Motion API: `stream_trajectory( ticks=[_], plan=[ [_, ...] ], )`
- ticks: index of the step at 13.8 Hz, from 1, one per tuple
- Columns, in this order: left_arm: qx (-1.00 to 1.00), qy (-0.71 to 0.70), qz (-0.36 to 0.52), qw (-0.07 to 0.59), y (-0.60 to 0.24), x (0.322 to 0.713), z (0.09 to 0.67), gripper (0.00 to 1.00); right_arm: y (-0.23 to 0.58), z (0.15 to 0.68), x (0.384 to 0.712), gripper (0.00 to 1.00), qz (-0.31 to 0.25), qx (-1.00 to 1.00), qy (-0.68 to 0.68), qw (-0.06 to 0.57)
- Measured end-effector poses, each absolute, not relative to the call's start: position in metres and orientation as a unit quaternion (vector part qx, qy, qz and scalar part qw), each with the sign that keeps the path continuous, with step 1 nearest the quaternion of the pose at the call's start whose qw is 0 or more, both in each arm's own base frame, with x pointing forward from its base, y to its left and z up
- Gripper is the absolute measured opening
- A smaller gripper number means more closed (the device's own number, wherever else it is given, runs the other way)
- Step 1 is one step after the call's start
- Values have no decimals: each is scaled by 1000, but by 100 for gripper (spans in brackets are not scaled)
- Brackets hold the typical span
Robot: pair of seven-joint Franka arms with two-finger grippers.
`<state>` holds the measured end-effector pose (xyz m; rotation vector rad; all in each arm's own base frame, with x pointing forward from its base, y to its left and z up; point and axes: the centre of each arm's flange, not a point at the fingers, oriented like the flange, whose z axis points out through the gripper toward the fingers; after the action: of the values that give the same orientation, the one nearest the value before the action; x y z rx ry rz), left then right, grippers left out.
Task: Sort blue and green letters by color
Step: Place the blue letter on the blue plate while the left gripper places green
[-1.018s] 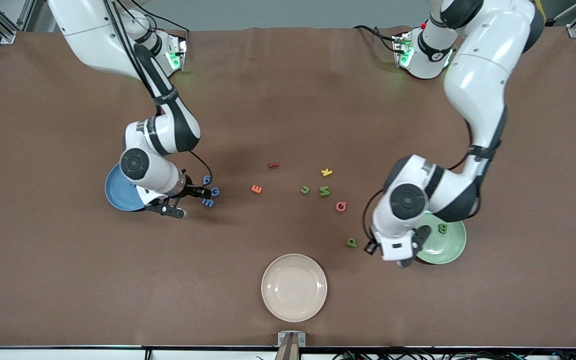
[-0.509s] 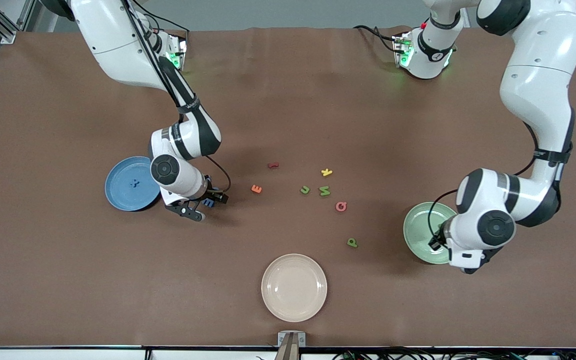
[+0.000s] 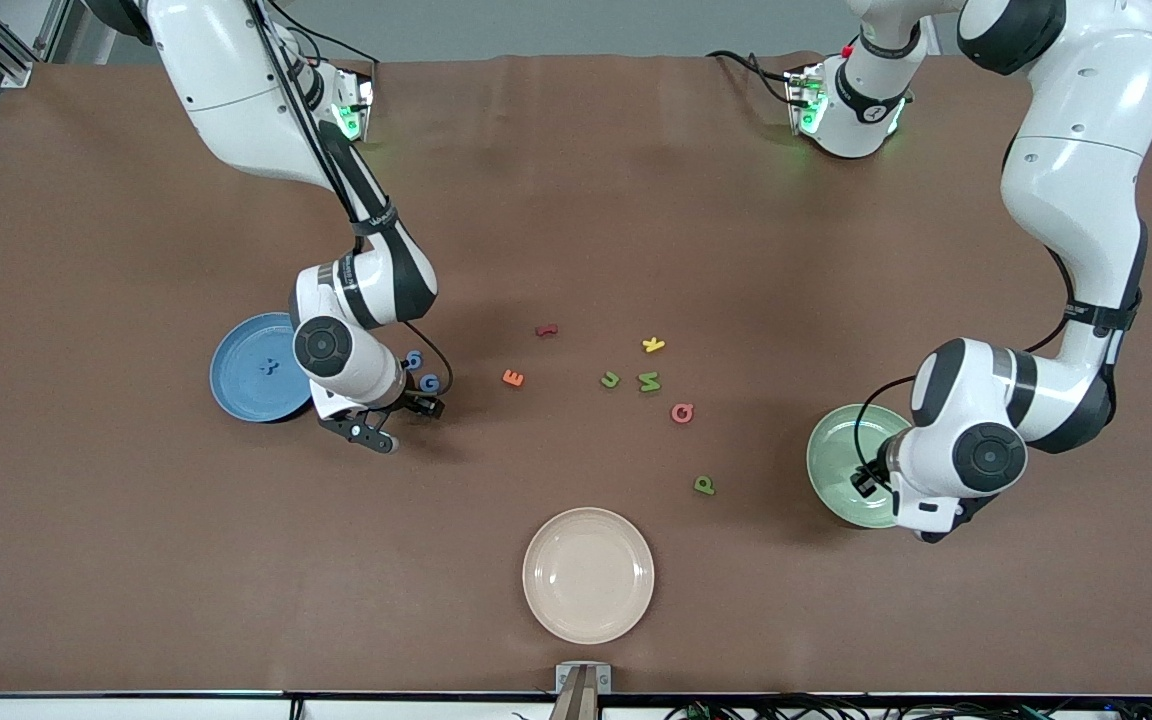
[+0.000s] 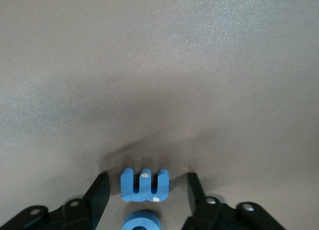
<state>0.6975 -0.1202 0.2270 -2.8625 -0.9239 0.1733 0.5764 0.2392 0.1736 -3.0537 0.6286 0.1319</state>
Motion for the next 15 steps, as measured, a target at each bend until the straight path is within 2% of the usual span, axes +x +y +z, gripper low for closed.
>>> stream_trajectory(
  ticks=[1,2,3,4,6,11,14,15],
  plan=[
    [-948,-308,56,58,-141,694,233,77,241,175,577,60,41,-979,200,11],
    [-948,-309,55,53,-163,690,240,88,241,175,577,58,41,-979,200,11],
    [-948,-308,55,54,-179,686,246,99,242,176,578,49,40,-979,199,12],
    [-948,-308,55,56,-188,683,251,100,242,176,578,49,40,-979,199,12],
    [-943,-324,53,55,-201,679,254,100,243,177,578,41,40,-979,200,12],
    [-918,-395,24,20,-269,667,242,97,232,184,581,41,60,-977,203,1],
    [-901,-433,14,-8,-280,670,224,88,193,225,589,41,93,-982,165,4],
    [-898,-440,13,-10,-283,670,219,88,170,240,591,41,96,-985,146,12]
  ],
)
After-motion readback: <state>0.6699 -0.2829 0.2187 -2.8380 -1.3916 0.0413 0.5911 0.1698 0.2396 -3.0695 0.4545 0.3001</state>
